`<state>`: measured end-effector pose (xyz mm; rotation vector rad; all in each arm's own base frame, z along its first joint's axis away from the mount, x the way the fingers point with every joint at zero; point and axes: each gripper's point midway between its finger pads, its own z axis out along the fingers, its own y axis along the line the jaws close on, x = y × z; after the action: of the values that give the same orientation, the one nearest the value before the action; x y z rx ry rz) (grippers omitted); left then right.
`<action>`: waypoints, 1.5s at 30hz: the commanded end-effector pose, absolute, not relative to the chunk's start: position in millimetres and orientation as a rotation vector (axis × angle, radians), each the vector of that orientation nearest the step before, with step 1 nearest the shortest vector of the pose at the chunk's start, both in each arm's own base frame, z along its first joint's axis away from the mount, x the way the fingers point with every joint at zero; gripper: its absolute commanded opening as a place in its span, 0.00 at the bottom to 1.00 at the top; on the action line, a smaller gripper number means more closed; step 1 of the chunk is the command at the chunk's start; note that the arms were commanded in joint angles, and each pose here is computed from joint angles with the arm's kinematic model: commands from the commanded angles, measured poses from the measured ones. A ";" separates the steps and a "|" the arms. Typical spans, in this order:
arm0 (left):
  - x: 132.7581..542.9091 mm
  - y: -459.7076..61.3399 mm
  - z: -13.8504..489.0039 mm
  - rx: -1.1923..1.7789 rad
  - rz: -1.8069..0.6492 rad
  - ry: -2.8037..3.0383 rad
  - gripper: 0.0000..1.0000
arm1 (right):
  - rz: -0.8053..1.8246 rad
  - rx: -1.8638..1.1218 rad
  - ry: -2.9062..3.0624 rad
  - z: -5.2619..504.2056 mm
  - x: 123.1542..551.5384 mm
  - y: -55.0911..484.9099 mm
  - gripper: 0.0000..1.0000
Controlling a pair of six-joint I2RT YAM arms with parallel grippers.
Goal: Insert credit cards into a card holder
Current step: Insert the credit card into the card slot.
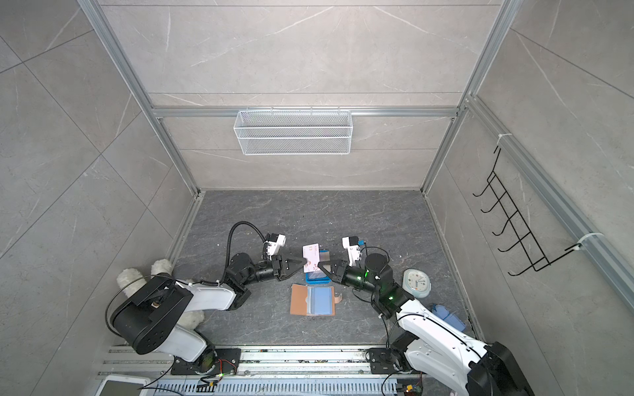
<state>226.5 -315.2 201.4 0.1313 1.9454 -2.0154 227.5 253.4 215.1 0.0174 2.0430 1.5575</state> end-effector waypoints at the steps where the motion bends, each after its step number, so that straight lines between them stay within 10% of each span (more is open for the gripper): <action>1: 223.3 -316.9 224.5 0.221 -2.045 1.841 0.21 | 1.594 -0.003 2.061 209.1 222.9 257.6 0.00; 17: 223.4 -316.1 219.6 0.221 -2.026 1.859 0.02 | 1.532 0.033 2.142 184.5 220.3 251.6 0.02; 26: 226.0 -313.1 201.0 0.183 -1.969 1.939 0.01 | 1.412 0.041 2.193 174.6 218.9 240.5 0.25; 45: 198.8 -286.2 133.5 0.113 -1.651 2.325 0.00 | 0.885 -0.049 2.440 113.0 185.0 213.3 0.31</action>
<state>204.6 -293.6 147.4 0.0878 2.2637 -1.7609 182.1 223.9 123.1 -0.0435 2.4025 1.0433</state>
